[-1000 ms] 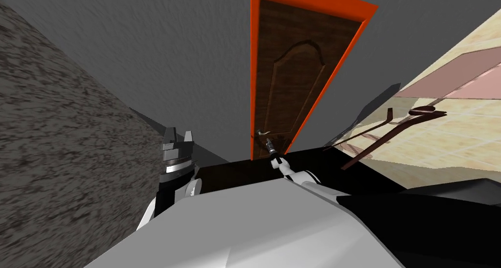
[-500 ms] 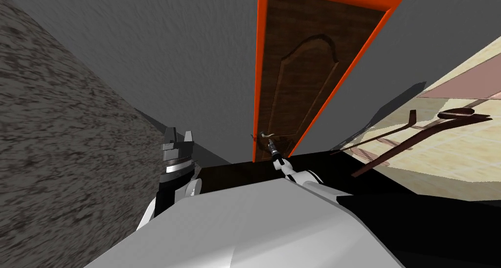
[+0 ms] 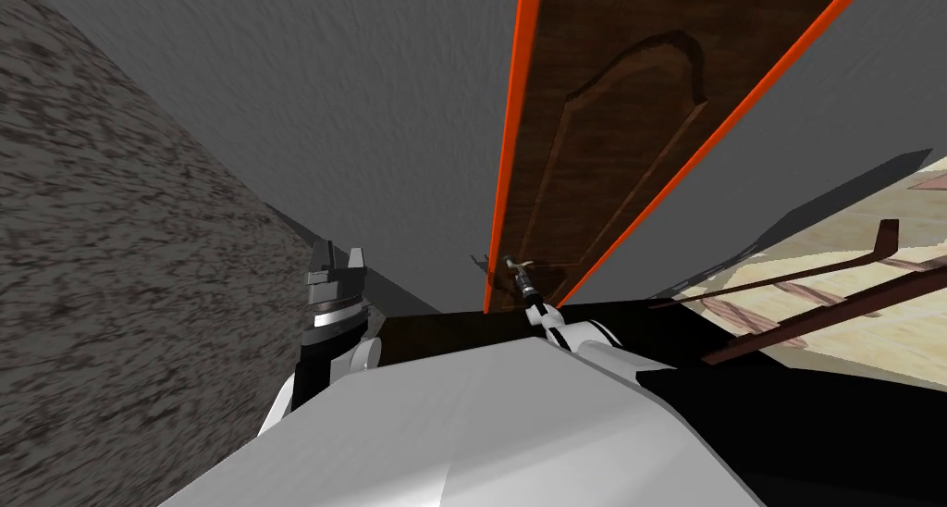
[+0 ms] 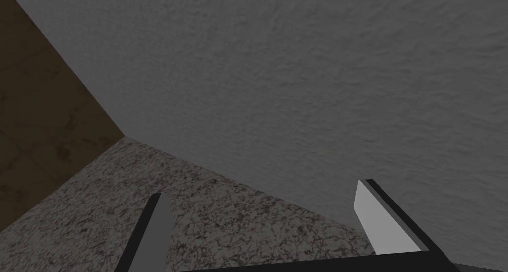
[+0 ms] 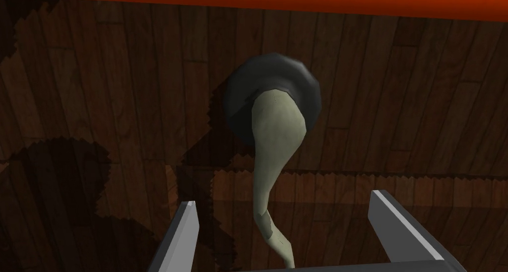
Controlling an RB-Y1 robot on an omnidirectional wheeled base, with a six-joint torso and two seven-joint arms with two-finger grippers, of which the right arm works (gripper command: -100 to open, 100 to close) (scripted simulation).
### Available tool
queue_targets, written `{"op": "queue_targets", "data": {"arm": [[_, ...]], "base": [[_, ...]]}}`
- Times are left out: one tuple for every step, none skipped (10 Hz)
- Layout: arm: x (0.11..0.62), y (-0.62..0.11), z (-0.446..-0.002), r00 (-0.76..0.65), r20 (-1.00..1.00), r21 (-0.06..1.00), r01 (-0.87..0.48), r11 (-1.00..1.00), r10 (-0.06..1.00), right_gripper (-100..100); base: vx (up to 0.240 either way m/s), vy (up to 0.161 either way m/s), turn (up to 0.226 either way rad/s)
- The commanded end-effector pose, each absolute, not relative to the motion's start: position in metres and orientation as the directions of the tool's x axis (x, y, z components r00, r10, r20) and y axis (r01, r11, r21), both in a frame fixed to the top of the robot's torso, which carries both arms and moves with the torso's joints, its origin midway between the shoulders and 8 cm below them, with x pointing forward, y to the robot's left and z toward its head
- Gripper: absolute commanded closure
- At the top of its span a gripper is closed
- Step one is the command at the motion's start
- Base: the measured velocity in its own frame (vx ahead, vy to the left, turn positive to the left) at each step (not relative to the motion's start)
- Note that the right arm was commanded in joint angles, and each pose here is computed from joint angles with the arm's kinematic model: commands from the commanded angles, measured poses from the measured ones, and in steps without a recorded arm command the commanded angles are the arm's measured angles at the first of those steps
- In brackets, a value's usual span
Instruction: Pull the door open
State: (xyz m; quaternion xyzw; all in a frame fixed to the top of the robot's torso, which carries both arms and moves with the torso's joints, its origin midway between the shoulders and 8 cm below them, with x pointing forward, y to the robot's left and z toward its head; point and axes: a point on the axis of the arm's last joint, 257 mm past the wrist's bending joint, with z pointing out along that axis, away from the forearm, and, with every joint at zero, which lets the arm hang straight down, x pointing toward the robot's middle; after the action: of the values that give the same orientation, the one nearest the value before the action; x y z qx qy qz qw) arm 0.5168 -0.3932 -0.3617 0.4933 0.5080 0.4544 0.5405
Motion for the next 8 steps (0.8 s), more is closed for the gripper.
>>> {"op": "queue_targets", "data": {"arm": [[0.504,-0.4,-0.377,0.081,-0.102,0.994,0.051,0.098,0.991,-100],[0.496,-0.403,-0.387,0.087,-0.102,0.993,0.075,0.096,0.991,-100],[0.509,-0.397,-0.365,0.075,-0.102,0.995,0.019,0.101,0.992,-100],[0.506,-0.399,-0.371,0.078,-0.102,0.994,0.034,0.1,0.992,-100],[0.513,-0.396,-0.359,0.072,-0.102,0.995,0.003,0.102,0.992,-100],[0.502,-0.418,-0.357,0.095,-0.103,0.995,0.001,0.103,0.99,-100],[0.502,-0.418,-0.357,0.095,-0.103,0.995,0.001,0.103,0.99,-100],[0.496,-0.432,-0.356,0.109,-0.103,0.995,0.001,0.104,0.989,-100]], "base": [[0.077,0.017,-0.029],[0.018,0.011,-0.015],[-0.015,0.005,-0.007],[-0.017,-0.001,0.012],[-0.013,-0.002,-0.002],[0.094,0.023,0.164],[0.114,0.026,0.098],[0.136,0.035,0.095]]}}
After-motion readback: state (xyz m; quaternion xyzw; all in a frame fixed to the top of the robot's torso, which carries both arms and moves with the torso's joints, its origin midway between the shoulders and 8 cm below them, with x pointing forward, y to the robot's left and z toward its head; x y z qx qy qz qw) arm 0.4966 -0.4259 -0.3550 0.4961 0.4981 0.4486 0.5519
